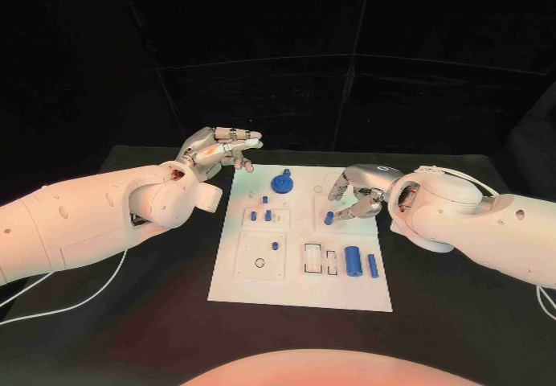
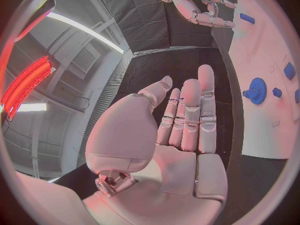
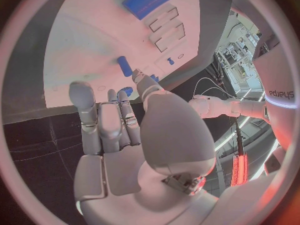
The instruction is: Assemble the parts on the task board
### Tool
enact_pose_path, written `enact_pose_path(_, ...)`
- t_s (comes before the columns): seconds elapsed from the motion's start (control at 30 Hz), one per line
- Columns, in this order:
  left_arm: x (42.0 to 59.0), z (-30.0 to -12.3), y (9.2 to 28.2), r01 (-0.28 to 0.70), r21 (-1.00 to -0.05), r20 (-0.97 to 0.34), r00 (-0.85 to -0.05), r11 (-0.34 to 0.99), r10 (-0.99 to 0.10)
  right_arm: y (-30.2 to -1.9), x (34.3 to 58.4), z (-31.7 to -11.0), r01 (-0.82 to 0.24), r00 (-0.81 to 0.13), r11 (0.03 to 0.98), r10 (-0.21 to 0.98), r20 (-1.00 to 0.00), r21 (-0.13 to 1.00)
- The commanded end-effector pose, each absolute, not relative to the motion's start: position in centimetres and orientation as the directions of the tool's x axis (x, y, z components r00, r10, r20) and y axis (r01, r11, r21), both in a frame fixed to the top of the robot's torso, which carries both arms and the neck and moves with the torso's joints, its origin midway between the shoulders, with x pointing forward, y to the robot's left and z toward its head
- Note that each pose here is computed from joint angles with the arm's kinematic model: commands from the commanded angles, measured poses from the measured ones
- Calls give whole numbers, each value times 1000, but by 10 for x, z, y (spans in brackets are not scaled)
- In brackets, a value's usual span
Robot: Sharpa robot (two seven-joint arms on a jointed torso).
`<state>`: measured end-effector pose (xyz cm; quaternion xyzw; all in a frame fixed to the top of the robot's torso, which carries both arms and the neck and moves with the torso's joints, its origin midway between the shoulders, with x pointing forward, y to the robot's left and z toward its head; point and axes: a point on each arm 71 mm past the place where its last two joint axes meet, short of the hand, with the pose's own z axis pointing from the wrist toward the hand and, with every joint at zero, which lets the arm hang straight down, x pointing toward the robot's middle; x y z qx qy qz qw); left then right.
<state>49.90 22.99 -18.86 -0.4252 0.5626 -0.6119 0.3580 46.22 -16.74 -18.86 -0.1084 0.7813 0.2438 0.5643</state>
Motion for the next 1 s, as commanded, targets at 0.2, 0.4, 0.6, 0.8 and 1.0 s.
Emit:
enact_pose_path(0.2, 499, -188, 229, -40, -992, 126, -395, -120, -910, -158, 463, -195, -479, -380, 857, -5, -925, 192)
enact_pose_path(0.4, 499, -188, 228, -41, -992, 126, -396, -120, -909, -152, 465, -197, -490, -384, 852, -17, -923, 188)
enact_pose_path(0.6, 499, -189, 227, -42, -992, 127, -399, -121, -908, -148, 467, -198, -502, -379, 847, -33, -925, 176)
enact_pose_path(0.8, 499, -189, 227, -43, -992, 128, -399, -121, -908, -145, 468, -201, -510, -382, 843, -41, -923, 174)
enact_pose_path(1.0, 499, -189, 227, -44, -992, 128, -400, -121, -908, -142, 469, -204, -514, -390, 840, -47, -920, 175)
